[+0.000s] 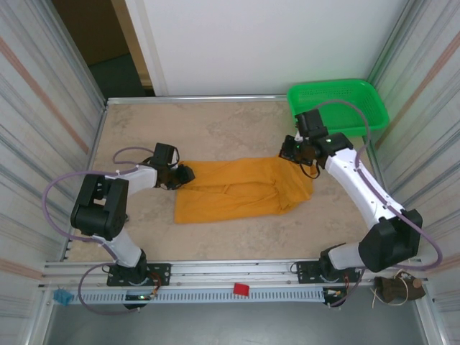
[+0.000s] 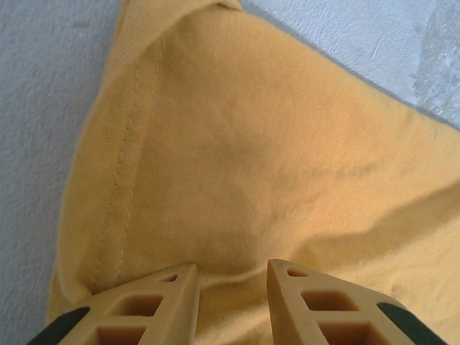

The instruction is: Fold the inside-out t-shirt

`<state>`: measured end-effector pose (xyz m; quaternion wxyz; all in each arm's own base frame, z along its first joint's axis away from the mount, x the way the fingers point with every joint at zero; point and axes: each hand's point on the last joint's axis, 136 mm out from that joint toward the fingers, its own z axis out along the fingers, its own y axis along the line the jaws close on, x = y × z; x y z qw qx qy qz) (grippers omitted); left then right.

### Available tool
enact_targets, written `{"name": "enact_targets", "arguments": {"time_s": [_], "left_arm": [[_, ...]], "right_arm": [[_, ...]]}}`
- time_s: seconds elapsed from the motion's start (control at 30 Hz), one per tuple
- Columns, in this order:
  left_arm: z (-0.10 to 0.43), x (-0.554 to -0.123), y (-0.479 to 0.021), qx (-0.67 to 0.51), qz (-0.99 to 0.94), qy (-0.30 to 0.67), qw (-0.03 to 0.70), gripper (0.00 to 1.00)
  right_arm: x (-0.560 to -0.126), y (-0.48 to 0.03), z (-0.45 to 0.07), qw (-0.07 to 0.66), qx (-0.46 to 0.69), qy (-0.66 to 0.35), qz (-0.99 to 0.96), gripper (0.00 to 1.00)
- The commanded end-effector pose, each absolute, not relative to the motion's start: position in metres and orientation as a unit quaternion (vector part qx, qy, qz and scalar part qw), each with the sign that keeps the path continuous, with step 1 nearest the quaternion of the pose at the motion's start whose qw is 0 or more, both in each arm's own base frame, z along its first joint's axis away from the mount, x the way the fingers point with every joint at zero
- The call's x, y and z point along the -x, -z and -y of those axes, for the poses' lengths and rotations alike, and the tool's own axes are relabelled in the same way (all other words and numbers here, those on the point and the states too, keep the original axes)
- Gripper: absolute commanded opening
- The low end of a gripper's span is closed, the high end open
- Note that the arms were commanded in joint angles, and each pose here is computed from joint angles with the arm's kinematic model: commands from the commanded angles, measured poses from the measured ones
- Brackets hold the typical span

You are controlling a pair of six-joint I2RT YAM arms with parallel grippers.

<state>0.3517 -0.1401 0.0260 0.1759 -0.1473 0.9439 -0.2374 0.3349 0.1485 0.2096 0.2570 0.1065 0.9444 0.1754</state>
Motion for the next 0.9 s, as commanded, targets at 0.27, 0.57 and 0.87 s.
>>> {"name": "enact_targets", "arguments": {"time_s": [0.27, 0.57, 0.87], "left_arm": [[0.128, -0.328, 0.009, 0.153, -0.954, 0.221, 0.128, 0.31], [0.125, -0.325, 0.011, 0.156, -0.952, 0.23, 0.128, 0.31], [0.122, -0.322, 0.015, 0.161, -0.95, 0.236, 0.124, 0.31]], "right_arm": [[-0.337, -0.221, -0.283, 0.272, -0.072, -0.218, -0.934, 0.0], [-0.341, -0.207, -0.372, 0.264, -0.046, -0.244, -0.932, 0.0], [-0.336, -0.191, -0.427, 0.242, -0.028, -0.263, -0.934, 0.0]]}}
